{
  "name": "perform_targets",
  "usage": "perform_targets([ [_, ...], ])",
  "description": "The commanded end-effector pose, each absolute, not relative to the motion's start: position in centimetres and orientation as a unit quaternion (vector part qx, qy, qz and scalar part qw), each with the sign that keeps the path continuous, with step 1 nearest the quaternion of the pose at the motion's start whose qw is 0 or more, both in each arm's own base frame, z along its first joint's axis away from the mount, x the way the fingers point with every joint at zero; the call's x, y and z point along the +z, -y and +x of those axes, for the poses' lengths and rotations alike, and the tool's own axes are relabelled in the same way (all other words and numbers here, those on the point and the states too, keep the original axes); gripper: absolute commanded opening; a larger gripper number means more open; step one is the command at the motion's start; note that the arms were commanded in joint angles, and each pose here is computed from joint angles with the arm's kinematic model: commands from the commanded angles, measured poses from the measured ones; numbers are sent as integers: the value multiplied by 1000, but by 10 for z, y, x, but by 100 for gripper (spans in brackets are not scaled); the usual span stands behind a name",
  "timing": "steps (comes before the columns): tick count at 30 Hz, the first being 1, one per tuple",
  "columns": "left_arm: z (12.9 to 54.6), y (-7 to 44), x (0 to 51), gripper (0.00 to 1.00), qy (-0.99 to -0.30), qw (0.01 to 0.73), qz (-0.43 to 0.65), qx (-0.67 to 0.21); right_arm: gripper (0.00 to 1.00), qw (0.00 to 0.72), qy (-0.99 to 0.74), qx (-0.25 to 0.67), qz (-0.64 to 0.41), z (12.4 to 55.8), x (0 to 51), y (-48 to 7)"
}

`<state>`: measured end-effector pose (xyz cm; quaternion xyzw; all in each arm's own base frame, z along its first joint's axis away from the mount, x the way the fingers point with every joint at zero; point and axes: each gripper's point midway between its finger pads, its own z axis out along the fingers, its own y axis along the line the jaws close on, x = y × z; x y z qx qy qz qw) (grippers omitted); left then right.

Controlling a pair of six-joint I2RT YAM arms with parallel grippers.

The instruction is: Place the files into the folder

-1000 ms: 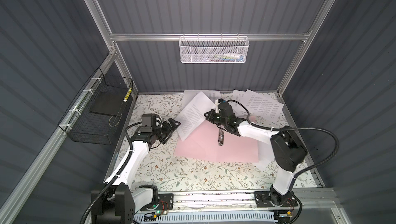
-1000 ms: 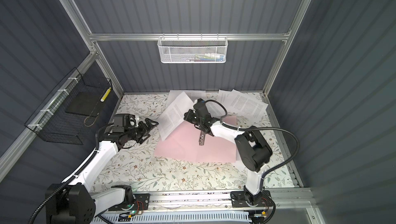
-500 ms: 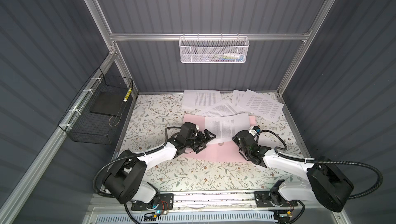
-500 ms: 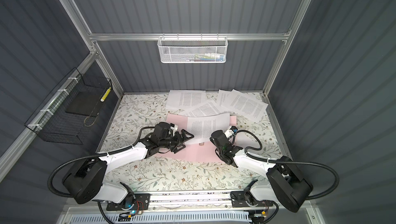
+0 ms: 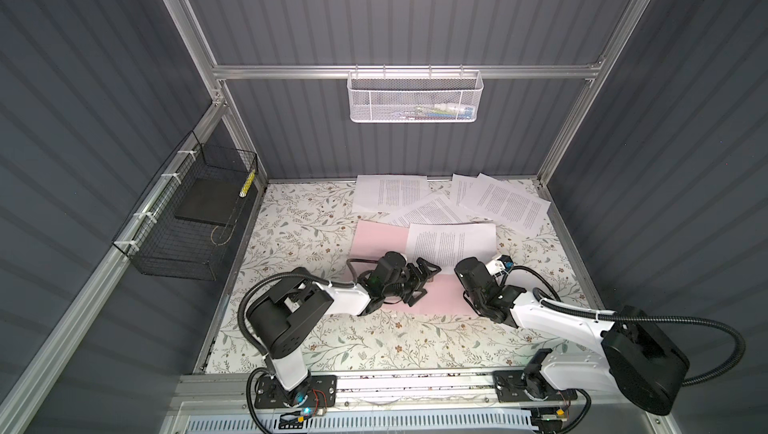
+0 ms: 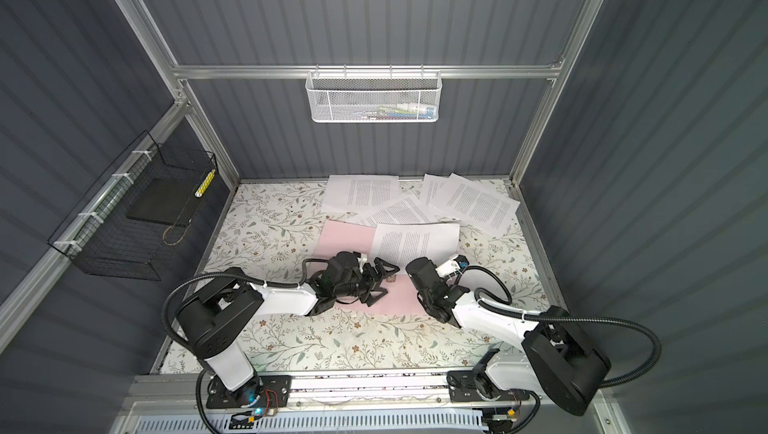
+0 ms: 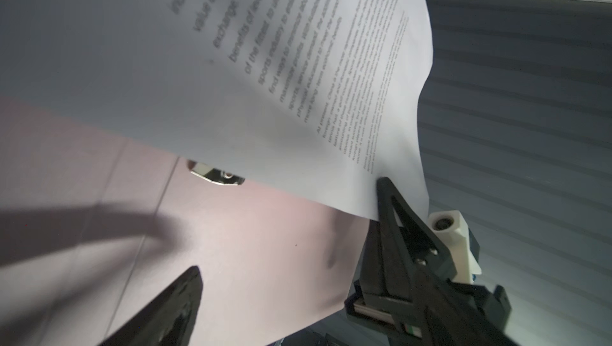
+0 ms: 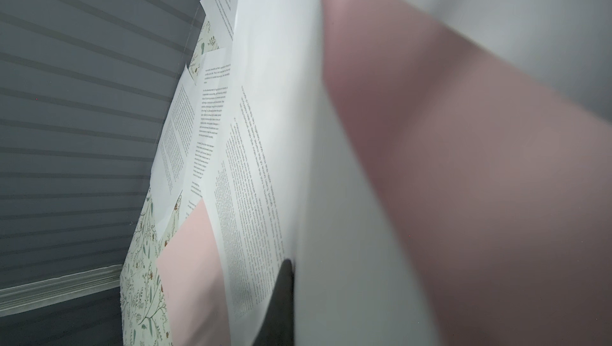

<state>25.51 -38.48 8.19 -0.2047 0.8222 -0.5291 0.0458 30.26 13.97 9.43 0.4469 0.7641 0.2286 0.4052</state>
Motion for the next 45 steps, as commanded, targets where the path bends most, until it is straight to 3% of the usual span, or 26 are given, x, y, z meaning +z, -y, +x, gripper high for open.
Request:
perform_targets([
  [1, 271, 401, 106, 94, -786, 61, -214, -577, 0, 410, -752, 232, 461, 301, 101, -137],
  [8, 286, 421, 104, 76, -758, 55, -231, -607, 0, 404, -751, 241, 464, 295, 99, -137],
  [21, 299, 449, 106, 30, -740, 48, -242, -626, 0, 403, -746, 242, 471, 291, 94, -133],
  [32, 297, 449, 101, 12, -740, 45, -251, -622, 0, 398, -744, 248, 476, 290, 87, -134],
  [36, 297, 450, 99, 0, -741, 42, -253, -621, 0, 398, -744, 248, 475, 290, 87, -133],
  [38, 297, 451, 97, 0, -742, 40, -253, -620, 0, 403, -748, 250, 465, 291, 89, -135],
  [39, 298, 453, 97, 0, -742, 39, -251, -621, 8, 411, -754, 249, 447, 293, 93, -136],
  [42, 298, 456, 101, 0, -745, 43, -236, -623, 70, 448, -783, 250, 353, 298, 116, -147],
  [44, 303, 452, 103, 0, -755, 54, -217, -616, 94, 479, -793, 260, 274, 299, 140, -154],
  [45, 306, 446, 103, 0, -764, 63, -208, -608, 99, 486, -800, 263, 235, 299, 150, -158],
])
